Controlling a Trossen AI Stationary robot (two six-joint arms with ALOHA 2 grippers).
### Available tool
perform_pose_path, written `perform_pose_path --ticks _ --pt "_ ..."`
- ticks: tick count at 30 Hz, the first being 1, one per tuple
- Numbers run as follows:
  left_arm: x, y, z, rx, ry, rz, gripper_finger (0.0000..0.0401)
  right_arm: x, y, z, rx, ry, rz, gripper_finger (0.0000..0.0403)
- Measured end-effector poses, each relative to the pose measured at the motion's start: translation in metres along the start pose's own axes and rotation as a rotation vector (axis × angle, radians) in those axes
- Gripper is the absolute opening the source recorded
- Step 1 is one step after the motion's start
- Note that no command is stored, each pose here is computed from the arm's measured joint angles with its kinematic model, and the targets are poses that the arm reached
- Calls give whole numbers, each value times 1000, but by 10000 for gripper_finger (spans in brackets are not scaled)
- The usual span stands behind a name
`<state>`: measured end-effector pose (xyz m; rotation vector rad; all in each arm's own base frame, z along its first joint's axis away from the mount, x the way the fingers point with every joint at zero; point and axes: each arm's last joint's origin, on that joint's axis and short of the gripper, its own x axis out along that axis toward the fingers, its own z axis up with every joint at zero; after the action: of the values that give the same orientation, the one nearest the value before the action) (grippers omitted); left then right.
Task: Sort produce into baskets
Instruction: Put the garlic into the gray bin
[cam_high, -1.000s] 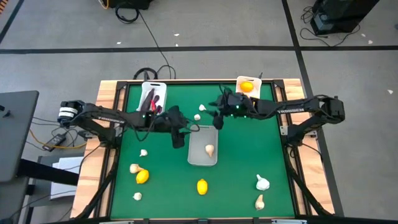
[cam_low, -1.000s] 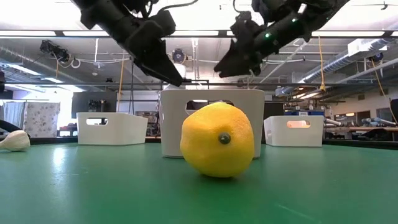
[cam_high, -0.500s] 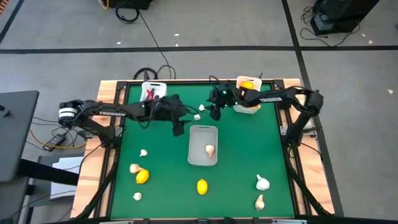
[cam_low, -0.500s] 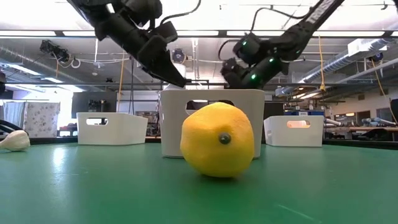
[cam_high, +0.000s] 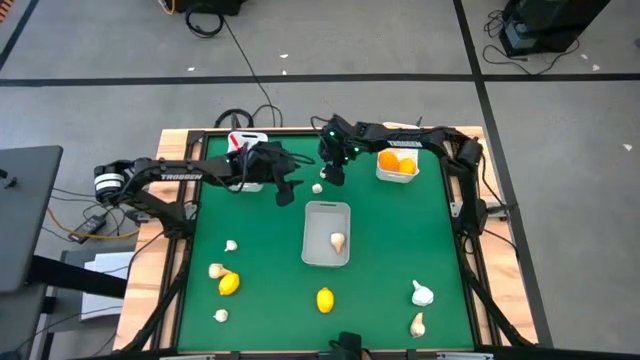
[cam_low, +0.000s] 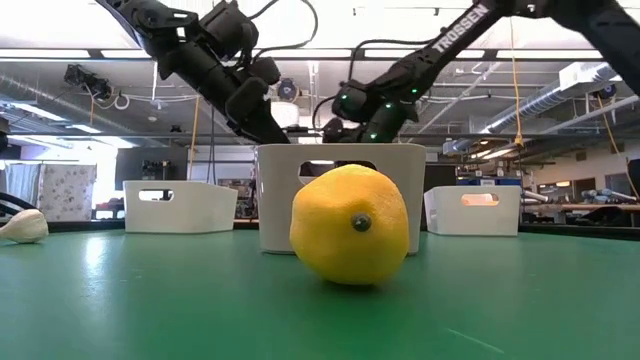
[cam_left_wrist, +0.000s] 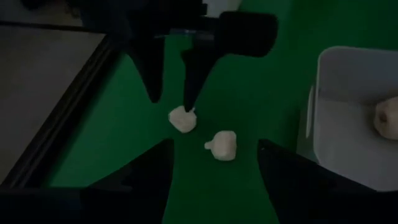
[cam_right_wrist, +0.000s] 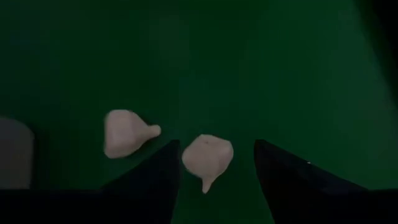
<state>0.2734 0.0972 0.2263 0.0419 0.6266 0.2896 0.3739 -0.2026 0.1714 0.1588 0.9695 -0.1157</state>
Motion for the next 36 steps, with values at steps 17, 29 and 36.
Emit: perform_pose_path --ticks 17,29,36 --pt "1 -1 -6 -20 8 -1 236 24 -7 5 11 145 41 73" --pt "1 -4 1 52 -59 -1 236 -49 34 33 -10 34 135 62" --pt "-1 -21 15 227 -189 -22 236 -80 70 41 -51 -81 328 66"
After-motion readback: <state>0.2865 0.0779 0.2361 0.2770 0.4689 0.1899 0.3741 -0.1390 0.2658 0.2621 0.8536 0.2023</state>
